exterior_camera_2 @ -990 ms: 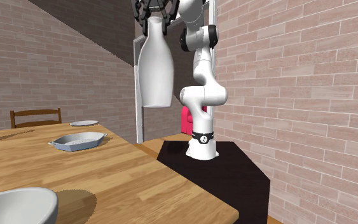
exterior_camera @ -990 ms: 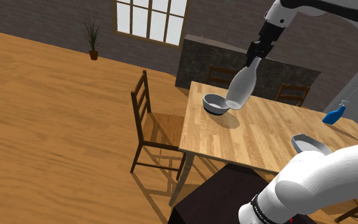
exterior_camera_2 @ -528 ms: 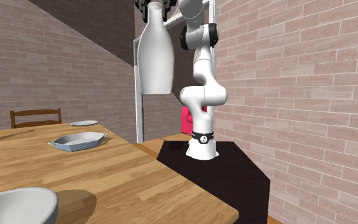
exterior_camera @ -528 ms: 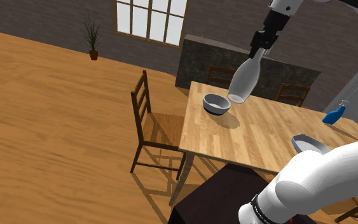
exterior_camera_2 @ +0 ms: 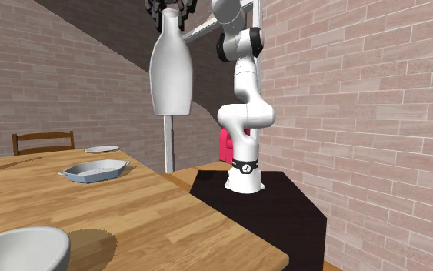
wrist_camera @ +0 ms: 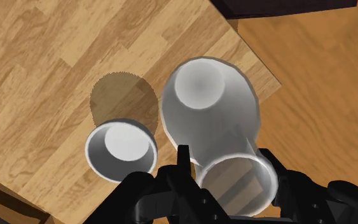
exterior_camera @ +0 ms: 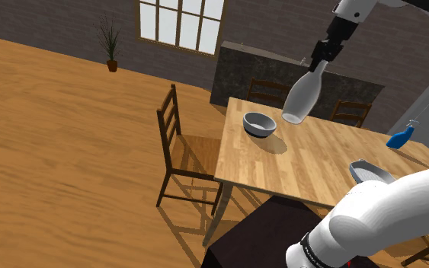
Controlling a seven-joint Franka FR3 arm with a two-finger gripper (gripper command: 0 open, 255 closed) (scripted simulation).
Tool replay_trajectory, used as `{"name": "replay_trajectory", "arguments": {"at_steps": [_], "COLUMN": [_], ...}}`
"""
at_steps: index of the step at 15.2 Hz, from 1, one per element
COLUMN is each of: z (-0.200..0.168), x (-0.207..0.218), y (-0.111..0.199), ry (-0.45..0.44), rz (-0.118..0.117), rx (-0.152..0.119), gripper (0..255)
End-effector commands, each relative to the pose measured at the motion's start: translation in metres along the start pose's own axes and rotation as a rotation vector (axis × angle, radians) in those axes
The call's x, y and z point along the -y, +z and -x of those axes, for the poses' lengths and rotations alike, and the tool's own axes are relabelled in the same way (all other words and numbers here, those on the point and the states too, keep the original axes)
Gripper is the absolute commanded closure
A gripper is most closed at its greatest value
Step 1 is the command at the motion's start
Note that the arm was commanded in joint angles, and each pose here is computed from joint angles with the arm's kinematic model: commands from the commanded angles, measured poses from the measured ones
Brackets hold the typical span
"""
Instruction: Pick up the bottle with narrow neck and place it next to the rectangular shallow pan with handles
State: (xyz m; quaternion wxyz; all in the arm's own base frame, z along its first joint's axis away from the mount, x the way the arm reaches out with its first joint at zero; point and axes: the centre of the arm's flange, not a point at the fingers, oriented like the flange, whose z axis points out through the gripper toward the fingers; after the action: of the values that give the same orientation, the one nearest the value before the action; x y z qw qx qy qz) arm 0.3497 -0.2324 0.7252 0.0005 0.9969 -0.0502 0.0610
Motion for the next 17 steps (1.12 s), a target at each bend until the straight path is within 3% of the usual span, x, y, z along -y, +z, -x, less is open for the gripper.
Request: {"name": "replay_trajectory", "arguments": {"at_steps": [1,17], "z": [0.008,0.076], "x": [-0.022,-0.206], "y": [0.011,0.089], "ry": [-0.001,-0.001], "rz": [0.000,0.000], "rx": [-0.001,-0.001], "gripper": [255,255]}}
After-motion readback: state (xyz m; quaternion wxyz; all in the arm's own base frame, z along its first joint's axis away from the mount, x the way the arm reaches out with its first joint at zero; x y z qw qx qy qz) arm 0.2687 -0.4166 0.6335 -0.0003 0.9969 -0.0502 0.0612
